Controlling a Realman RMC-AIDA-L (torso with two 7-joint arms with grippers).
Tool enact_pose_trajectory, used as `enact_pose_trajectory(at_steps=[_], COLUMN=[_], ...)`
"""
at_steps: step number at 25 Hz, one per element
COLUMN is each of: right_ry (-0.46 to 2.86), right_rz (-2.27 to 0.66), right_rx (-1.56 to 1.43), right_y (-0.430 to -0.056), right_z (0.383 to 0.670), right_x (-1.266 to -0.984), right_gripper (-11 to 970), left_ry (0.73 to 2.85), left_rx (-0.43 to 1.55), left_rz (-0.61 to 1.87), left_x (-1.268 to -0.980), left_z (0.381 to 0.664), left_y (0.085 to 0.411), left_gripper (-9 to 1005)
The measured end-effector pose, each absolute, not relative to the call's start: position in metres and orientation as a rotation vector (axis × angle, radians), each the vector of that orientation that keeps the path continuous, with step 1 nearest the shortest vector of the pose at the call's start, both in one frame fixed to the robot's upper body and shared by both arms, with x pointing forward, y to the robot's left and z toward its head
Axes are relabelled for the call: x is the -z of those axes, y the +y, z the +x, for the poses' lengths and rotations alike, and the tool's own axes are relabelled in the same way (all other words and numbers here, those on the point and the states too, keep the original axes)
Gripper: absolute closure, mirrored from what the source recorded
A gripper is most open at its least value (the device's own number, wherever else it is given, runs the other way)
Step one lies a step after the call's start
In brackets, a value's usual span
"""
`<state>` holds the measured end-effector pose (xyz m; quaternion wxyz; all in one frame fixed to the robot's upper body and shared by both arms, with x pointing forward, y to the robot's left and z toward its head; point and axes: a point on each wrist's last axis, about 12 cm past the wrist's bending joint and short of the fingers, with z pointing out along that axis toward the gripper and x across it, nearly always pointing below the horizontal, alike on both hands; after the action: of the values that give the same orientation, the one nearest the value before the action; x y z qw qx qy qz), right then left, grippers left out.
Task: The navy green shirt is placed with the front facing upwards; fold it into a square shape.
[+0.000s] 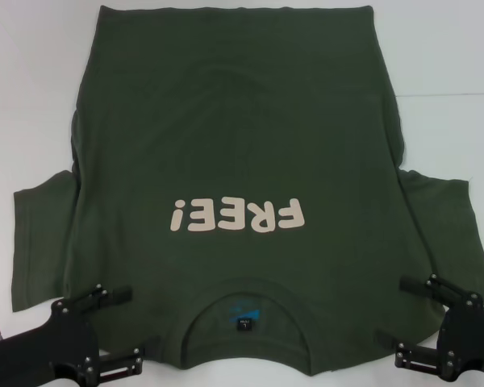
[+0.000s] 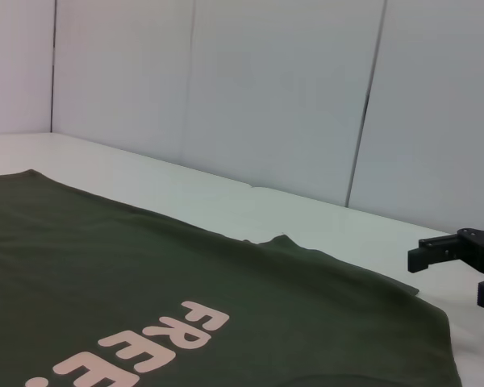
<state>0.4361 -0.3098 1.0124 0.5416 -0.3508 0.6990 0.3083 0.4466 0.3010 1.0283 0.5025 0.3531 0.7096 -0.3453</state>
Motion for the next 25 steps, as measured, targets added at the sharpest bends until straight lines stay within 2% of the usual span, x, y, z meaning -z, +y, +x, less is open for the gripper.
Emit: enact_pose_trajectory(at_steps=[16,20,25], right_ry=[1.657,1.656,1.655], right_rz=[-0.837,-0.834,-0.833], right_rx=[-0.733,-0.738,-0.744], right_y=[-0.309,-0.309,-0.309], right_z=[0.438,0.438,0.438], right_x=[-1.013,-1.013,-1.014], right_gripper=[19,18,18], left_ry=[1.719,1.779,1.921], left_rx=[0.836,0.946,1.094], left_rz=[0.798,0.530,0.245], left_x=[-1.029,-1.040,-1.060], left_z=[0.446,0.453,0.477], left_y=[0.305,0.319,0.344], left_gripper=[122,122,122])
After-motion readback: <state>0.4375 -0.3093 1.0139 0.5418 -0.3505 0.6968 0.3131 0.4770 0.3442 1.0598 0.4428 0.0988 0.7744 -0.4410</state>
